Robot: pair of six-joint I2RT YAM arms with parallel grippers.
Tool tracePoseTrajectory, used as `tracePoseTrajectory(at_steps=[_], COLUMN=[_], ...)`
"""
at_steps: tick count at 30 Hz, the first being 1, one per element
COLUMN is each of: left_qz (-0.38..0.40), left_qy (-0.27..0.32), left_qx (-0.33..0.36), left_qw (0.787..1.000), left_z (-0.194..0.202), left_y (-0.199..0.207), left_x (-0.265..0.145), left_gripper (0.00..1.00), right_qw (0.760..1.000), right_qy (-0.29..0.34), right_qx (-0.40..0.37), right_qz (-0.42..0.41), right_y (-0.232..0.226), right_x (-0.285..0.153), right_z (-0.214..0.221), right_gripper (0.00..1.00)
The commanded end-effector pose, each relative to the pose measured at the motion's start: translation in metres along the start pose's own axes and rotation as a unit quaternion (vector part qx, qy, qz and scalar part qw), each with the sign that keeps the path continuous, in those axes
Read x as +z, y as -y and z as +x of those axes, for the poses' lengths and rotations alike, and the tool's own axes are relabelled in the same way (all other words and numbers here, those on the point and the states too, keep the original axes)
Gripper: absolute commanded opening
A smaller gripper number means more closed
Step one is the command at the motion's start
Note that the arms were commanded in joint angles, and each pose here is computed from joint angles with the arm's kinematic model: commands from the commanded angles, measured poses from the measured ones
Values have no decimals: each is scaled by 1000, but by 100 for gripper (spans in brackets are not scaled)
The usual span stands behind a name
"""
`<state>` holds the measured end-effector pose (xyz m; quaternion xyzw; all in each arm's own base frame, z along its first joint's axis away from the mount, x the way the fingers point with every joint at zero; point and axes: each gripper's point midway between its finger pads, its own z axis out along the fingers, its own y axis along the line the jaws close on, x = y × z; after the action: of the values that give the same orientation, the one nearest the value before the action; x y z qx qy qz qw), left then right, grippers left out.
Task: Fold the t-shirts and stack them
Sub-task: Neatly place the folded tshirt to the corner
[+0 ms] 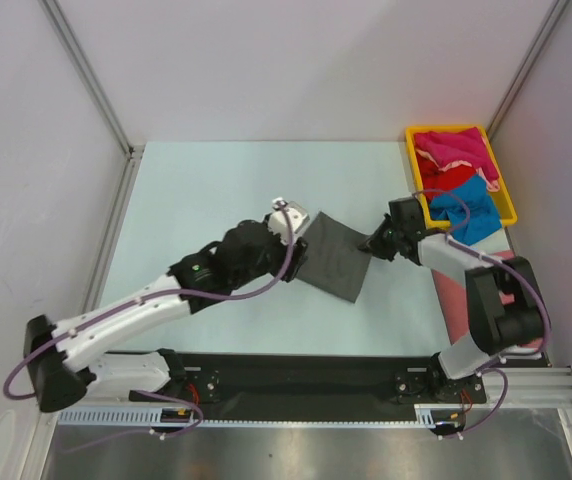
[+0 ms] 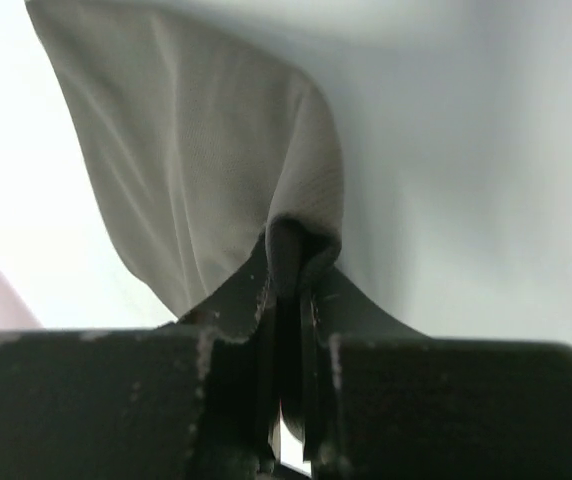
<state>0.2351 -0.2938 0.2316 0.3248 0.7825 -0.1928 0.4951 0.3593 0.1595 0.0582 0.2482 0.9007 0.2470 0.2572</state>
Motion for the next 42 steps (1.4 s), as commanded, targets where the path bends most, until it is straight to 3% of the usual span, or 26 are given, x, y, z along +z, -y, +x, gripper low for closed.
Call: tracePoseTrajectory(at_steps=[1,8,19,29,42], left_qz=[33,81,113,114,112], left_qy=[1,35,66,50,49], left_qx=[-63,-78,-60,-62,-61], left_qw=[998,993,990,990,991], left_z=[11,23,4,18,17], left_y=[9,17,24,25,23], left_x=[-25,-65,-77,-72,-68], left_gripper=[57,57,57,57,58], right_qw=[994,969,924,899,880], right_qy=[59,125,277,343,385], right_qx=[-12,30,77,115,183], right_qz=[87,213,252,248,208], right_y=[37,99,115,99,78], right_x=[-42,-128,-208,-240,-244], right_z=[2,9,-52,-107,-156], right_gripper=[0,0,0,0,0])
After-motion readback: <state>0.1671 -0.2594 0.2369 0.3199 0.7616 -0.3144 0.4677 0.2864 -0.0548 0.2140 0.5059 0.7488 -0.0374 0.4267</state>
